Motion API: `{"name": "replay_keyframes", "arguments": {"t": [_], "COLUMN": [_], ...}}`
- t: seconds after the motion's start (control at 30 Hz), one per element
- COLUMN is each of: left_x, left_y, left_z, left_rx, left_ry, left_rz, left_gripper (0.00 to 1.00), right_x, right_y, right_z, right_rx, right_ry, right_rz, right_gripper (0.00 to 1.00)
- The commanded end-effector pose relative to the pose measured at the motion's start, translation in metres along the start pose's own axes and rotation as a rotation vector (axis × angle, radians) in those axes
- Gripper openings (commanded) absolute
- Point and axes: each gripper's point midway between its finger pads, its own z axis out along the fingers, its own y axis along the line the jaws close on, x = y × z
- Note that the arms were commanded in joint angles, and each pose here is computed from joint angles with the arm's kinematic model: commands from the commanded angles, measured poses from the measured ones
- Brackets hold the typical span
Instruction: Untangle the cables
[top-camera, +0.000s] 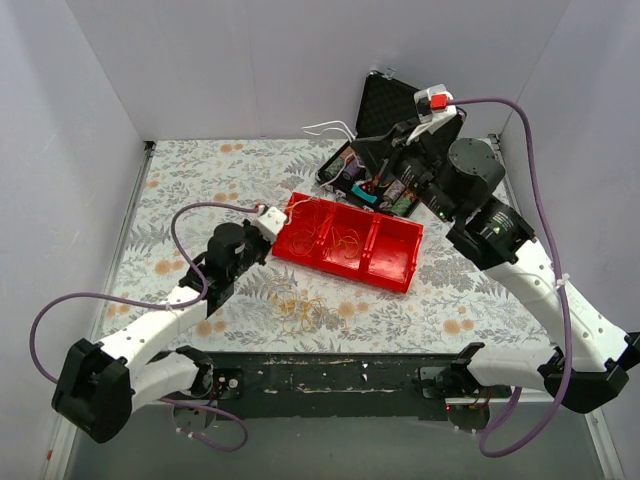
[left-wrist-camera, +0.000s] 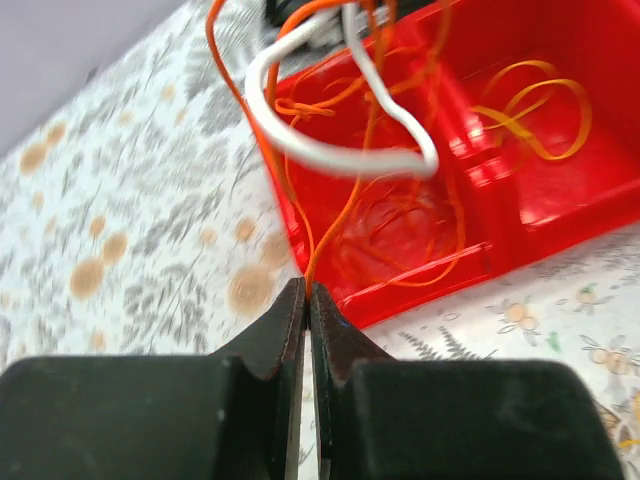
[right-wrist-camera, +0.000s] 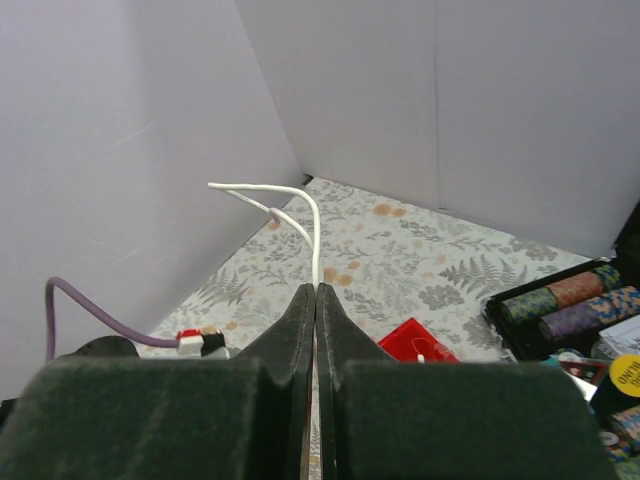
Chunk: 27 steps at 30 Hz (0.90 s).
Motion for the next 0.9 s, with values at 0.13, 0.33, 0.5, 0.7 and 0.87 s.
{"name": "replay_keyframes", "arguments": {"t": [0.13, 0.33, 0.5, 0.7, 0.87], "left_x": [0.073, 0.081, 0.090, 0.050, 0.077], "left_y": [0.077, 0.127, 0.149, 0.176, 0.225], "left_z": [-0.029, -0.046, -0.055, -0.050, -0.075], "left_rx": [-0.316, -0.433, -0.490, -0.507, -0.658], "left_ry": [0.224, 0.236, 0.250, 0.143, 0.182], "left_rz": [-0.326, -0.410, -0.465, -0.445, -0.498], "left_gripper": [0.00, 0.00, 0.00, 0.00, 0.00], "right_x": [-0.063, -0.091, -0.110, -0.130, -0.167], "right_y": [-0.025, -0.034, -0.032, -0.032, -0.031], "right_z": [-0.031, -0.054, -0.067, -0.072, -0.092], "right_rx": [0.168, 0.237, 0.243, 0.266, 0.306], "right_ry": [-0.159, -0.236, -0.273, -0.303, -0.373], "right_rz": [-0.113, -0.144, -0.158, -0.194, -0.225], "right_gripper": [0.01, 0.01, 0.01, 0.01, 0.01]}}
